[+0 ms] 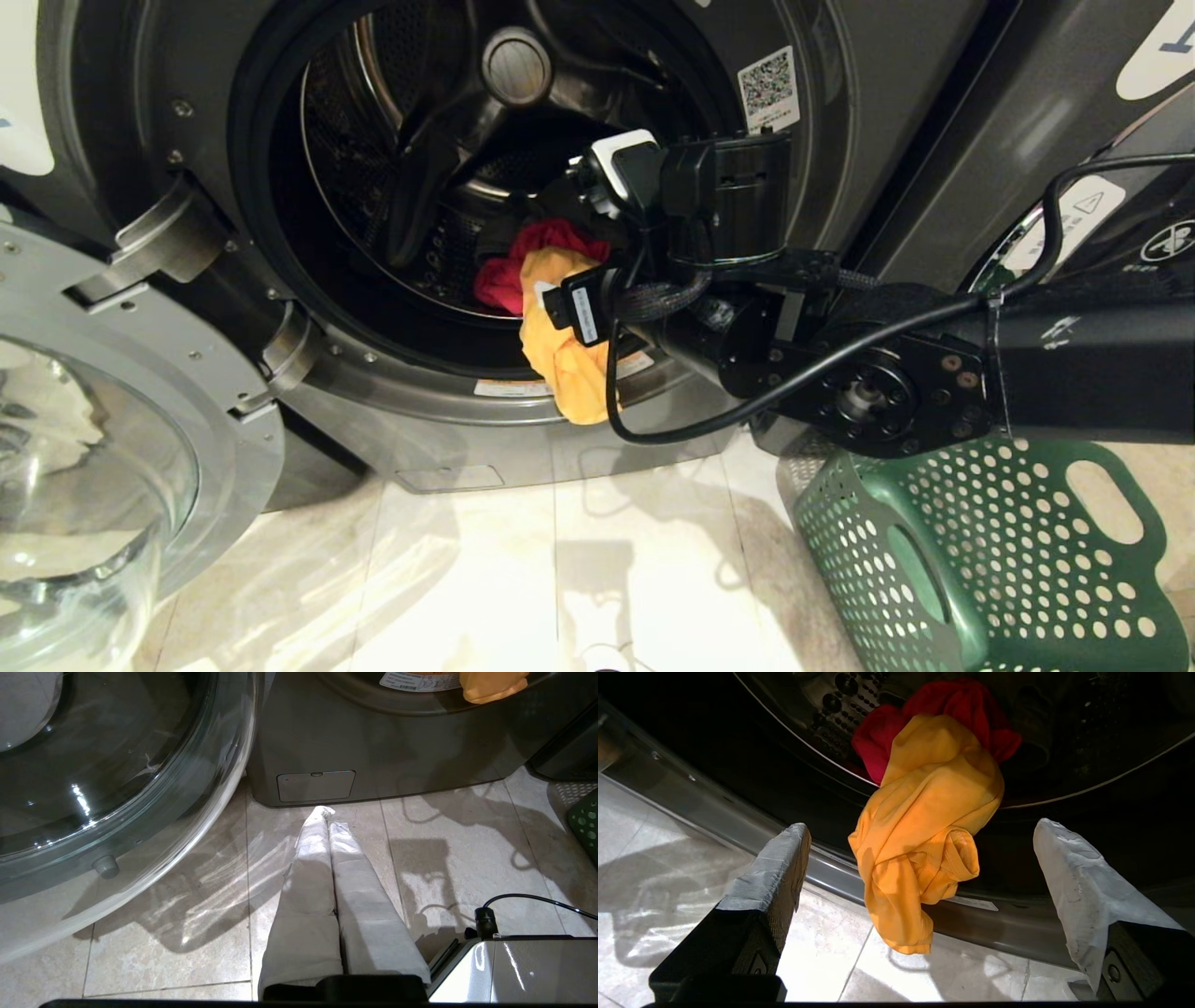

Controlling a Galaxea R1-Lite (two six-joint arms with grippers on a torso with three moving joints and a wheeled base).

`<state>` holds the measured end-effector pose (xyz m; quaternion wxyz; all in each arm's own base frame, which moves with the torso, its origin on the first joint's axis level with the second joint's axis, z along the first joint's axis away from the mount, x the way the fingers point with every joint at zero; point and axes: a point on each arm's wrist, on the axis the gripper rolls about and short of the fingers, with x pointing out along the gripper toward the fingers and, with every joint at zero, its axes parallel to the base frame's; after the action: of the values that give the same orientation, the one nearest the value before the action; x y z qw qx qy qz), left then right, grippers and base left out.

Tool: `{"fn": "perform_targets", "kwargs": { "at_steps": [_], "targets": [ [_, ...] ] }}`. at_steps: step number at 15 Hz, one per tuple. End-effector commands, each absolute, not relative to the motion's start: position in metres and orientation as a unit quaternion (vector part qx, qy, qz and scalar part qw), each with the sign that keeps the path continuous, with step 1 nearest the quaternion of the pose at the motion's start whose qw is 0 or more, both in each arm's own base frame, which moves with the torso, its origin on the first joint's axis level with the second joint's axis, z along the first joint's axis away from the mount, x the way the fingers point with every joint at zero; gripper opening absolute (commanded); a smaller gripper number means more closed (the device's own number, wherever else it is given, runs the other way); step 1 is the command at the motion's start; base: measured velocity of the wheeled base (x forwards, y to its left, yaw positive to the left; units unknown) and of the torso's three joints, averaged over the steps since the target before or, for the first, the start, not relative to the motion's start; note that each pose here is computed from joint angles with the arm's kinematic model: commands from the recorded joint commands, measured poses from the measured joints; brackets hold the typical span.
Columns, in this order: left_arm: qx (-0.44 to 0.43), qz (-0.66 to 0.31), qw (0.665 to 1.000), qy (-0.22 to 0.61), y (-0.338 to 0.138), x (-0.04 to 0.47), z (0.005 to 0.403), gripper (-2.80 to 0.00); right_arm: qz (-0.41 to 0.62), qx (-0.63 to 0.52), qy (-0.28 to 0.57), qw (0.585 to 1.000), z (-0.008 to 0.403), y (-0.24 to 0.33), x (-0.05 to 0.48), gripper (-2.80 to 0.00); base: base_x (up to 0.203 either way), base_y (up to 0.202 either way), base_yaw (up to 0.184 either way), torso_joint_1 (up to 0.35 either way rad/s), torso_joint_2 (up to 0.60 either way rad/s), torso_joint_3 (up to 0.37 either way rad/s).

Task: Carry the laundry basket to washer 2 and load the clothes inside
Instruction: Place the clothes into the washing machine

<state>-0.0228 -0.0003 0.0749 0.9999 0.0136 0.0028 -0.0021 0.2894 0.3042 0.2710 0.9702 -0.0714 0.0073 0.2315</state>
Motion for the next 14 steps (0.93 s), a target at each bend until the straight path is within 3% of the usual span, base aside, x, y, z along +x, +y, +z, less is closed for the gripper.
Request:
{"fn": "perform_targets", "kwargs": {
  "at_steps": [1,4,10,14],
  "targets": [
    [0.014,-0.002,1.0,0.004,0.0,-0.023,0.075,-2.8,0.231,-0.08,0.008,0.97,0.268,0.304,0.291,0.0,0.0,0.0,0.0,0.0,0.0,0.0],
    [0.014,-0.002,1.0,0.004,0.0,-0.023,0.075,-2.8,0.232,-0.094,0.013,0.968,0.262,0.305,0.291,0.0,0.0,-0.002,0.022,0.003,0.0,0.001],
    [0.013,-0.002,1.0,0.005,0.0,-0.023,0.075,-2.8,0.224,-0.096,0.017,0.97,0.259,0.301,0.295,0.0,0.001,-0.007,0.164,0.002,0.0,0.003],
    [0.013,-0.002,1.0,0.004,0.0,-0.023,0.075,-2.8,0.141,-0.104,0.031,0.984,0.253,0.28,0.314,0.0,0.0,-0.007,0.115,0.003,0.0,0.001]
  ]
}}
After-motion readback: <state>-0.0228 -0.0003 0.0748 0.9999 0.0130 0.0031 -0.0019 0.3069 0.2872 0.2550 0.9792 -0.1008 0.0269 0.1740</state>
